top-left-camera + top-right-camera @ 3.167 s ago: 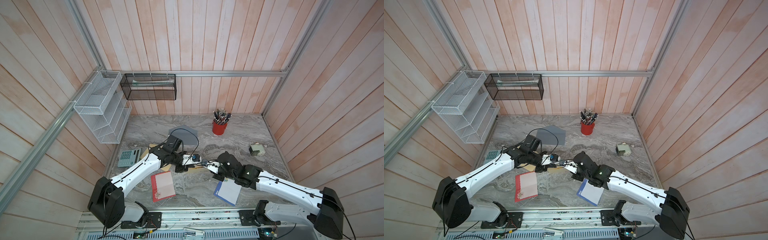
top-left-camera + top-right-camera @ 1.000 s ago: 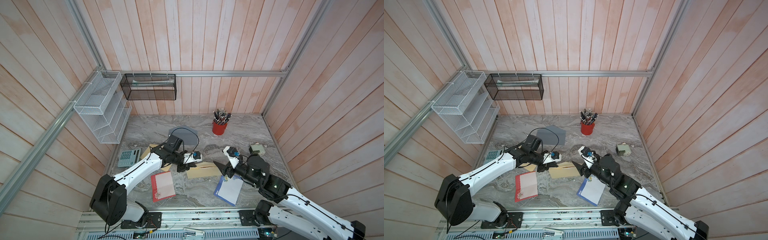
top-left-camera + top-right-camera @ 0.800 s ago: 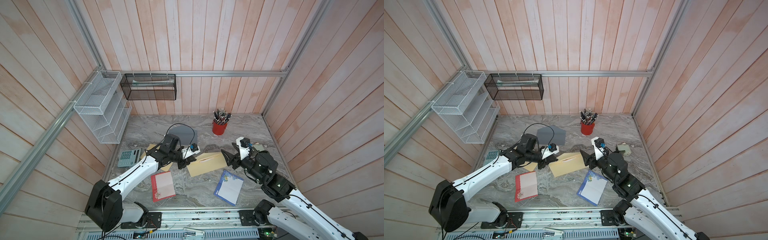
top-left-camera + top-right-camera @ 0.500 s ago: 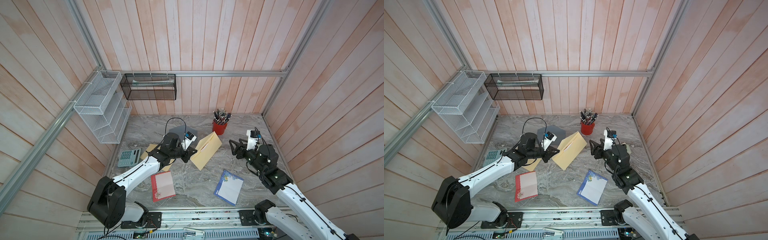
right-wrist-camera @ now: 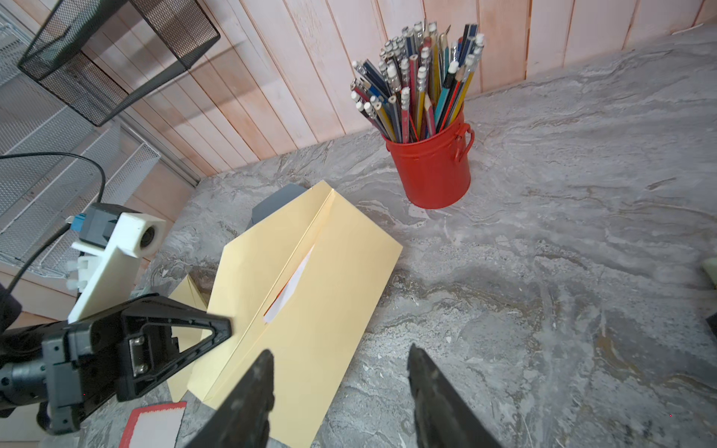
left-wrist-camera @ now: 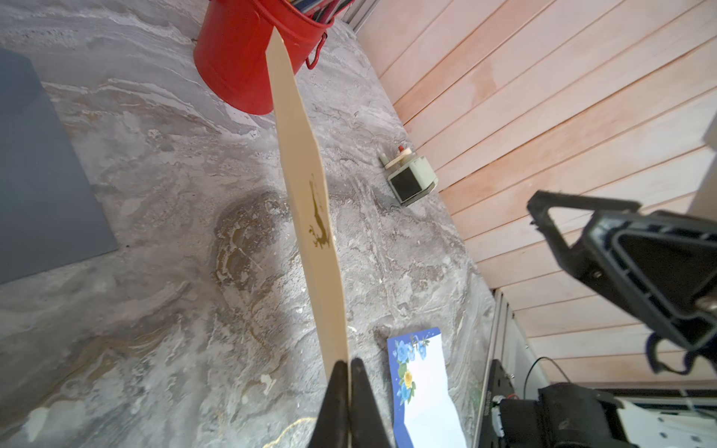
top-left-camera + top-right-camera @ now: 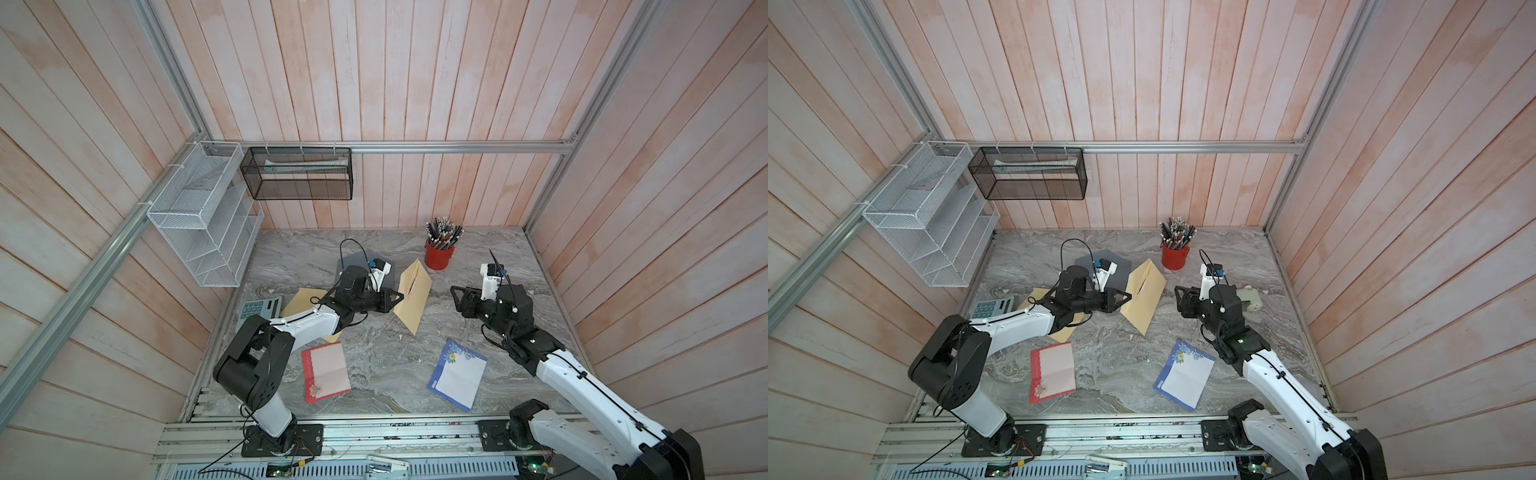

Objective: Fold the letter paper in half and place it into the envelope
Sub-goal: Fold the envelope flap on the envelope.

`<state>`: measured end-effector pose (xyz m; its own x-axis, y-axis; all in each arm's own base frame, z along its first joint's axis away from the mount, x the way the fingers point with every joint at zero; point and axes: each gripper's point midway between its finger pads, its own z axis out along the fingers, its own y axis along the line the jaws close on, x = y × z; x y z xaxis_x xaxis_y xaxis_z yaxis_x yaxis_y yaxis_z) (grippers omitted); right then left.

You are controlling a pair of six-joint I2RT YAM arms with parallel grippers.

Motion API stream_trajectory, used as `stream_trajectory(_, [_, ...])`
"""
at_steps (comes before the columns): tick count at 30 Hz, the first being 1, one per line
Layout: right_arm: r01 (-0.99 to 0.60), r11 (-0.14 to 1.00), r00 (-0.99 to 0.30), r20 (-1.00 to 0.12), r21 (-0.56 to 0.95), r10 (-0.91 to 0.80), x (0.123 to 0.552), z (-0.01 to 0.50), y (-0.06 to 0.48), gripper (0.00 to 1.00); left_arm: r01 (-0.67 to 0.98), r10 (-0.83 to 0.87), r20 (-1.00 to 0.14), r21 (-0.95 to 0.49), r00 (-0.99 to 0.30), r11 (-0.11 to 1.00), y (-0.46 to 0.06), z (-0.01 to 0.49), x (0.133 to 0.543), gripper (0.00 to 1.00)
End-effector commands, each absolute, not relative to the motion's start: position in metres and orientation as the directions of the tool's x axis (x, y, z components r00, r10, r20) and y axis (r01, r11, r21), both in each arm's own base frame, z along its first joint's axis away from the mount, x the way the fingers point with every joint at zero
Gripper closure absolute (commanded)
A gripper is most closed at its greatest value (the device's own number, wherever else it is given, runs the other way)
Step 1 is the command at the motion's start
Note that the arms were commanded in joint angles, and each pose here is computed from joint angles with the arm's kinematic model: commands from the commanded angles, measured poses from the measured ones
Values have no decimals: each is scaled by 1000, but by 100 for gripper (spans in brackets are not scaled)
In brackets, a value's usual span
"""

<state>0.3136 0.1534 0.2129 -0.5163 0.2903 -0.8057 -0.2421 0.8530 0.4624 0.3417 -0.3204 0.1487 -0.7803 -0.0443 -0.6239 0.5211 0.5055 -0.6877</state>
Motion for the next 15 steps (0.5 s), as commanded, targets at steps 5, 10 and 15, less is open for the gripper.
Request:
stream_trajectory(5, [-272,819,-575,-768,506,283,323,191,172,52,427,-142,-538,-781,-831,456,-330,134,342,100])
stream_trajectory(10, [-282,796,-620,-735,535,275,325,174,185,57,329,-161,-476,-779,-865,534,-327,95,342,100])
stream_trajectory(15, [-266,799,-658,-707,540,259,328,153,196,62,263,-193,-466,-742,-864,616,-320,73,344,100])
